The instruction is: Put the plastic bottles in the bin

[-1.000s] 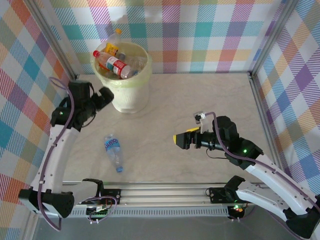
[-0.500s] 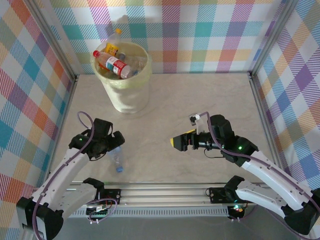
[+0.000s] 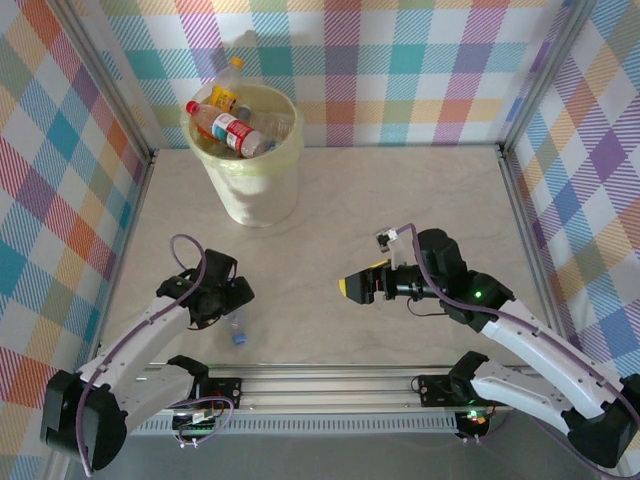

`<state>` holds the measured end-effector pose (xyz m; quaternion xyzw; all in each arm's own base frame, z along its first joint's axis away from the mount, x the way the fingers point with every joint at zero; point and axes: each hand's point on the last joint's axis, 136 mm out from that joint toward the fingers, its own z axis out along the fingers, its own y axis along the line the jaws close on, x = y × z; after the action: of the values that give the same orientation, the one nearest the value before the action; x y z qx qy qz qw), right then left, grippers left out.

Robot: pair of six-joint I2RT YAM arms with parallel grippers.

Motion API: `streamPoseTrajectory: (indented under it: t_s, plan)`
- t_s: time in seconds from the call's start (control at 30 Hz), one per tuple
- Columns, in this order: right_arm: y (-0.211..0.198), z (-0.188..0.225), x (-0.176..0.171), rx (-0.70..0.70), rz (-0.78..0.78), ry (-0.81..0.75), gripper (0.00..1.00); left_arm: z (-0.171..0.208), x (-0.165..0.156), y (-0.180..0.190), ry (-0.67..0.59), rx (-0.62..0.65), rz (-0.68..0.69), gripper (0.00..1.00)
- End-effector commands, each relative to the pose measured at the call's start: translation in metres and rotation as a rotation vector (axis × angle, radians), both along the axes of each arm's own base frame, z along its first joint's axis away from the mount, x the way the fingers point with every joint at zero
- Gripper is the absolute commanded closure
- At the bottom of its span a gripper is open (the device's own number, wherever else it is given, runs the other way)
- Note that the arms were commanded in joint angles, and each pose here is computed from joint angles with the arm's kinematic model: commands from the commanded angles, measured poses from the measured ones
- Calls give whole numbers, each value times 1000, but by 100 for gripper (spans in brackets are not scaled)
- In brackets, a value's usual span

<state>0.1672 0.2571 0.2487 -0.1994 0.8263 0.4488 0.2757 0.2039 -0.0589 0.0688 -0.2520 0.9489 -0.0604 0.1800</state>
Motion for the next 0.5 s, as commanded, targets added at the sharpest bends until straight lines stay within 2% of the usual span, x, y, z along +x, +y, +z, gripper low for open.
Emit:
streamPoseTrajectory:
  t_s: [0.0,0.13,0.47]
  plan:
    - [10,6,-13,38,105,-9,0,-8,4,-8,-10,-16,-37,6]
    - [12,5,-17,37,133,8,0,-17,6,-10,-8,-25,-43,12]
    - [9,5,-15,21,117,-5,0,-28,8,-3,21,34,-46,19]
